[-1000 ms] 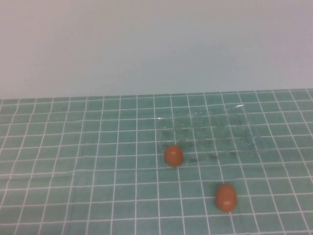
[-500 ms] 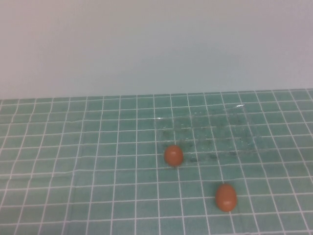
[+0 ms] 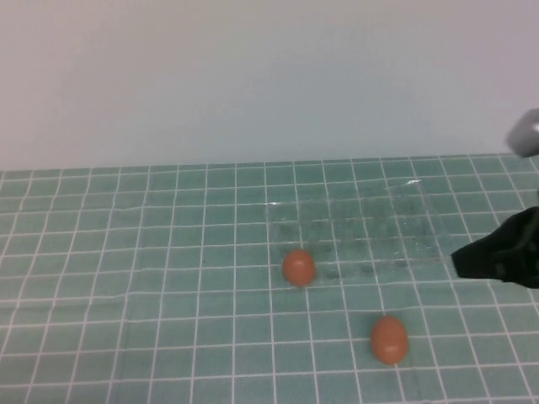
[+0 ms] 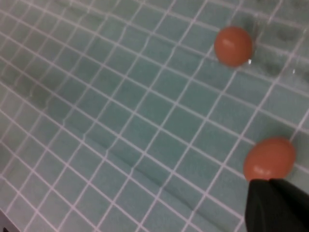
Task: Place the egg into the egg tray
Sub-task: Pick up the egg
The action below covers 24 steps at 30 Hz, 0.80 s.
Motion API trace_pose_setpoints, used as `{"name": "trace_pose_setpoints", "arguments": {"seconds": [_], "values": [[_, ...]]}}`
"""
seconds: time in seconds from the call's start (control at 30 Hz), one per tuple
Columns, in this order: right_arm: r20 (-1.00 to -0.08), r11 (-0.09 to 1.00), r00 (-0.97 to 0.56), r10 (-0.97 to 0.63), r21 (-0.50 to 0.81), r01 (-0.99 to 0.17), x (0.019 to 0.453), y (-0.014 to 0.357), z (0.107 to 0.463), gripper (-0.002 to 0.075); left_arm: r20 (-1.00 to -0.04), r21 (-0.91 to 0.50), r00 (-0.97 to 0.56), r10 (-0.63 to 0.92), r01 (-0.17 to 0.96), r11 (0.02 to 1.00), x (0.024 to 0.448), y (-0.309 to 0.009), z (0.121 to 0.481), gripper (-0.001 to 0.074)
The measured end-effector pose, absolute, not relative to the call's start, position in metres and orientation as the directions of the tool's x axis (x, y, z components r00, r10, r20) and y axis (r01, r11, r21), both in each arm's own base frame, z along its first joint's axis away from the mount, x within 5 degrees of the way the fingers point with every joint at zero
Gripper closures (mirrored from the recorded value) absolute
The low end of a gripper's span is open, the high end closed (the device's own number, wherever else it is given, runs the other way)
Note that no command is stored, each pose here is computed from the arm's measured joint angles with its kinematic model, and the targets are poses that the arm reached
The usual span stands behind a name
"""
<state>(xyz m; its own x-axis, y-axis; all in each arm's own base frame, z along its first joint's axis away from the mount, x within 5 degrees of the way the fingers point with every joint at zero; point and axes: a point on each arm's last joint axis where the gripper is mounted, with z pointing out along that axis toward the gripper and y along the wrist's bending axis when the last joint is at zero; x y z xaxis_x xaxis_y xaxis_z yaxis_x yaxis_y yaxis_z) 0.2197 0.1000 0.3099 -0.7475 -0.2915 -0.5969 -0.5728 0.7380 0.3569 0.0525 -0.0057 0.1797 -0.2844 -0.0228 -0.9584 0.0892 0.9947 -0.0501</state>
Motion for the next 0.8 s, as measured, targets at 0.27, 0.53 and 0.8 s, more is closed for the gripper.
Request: {"name": "trace_pose_setpoints", "arguments": {"seconds": [0.27,0.53,0.8], "values": [[-0.385,0.827,-0.845,-0.37,0.277,-0.488,0.242,0.139,0.275,0.0727,-0.958,-0.05,-0.284,-0.023,0.089,0.995,0.052,-0.006,0.18,0.0736],[-0.258,0.912,-0.904,-0.341,0.142,-0.385,0.255,0.162,0.244,0.072,-0.958,-0.05,-0.284,-0.023,0.089,0.995,0.052,-0.006,0.18,0.0736],[-0.195,0.945,-0.944,-0.267,0.138,-0.296,0.277,0.18,0.219,0.0438,-0.958,-0.05,-0.284,-0.023,0.089,0.995,0.052,-0.006,0.18,0.0736]]}}
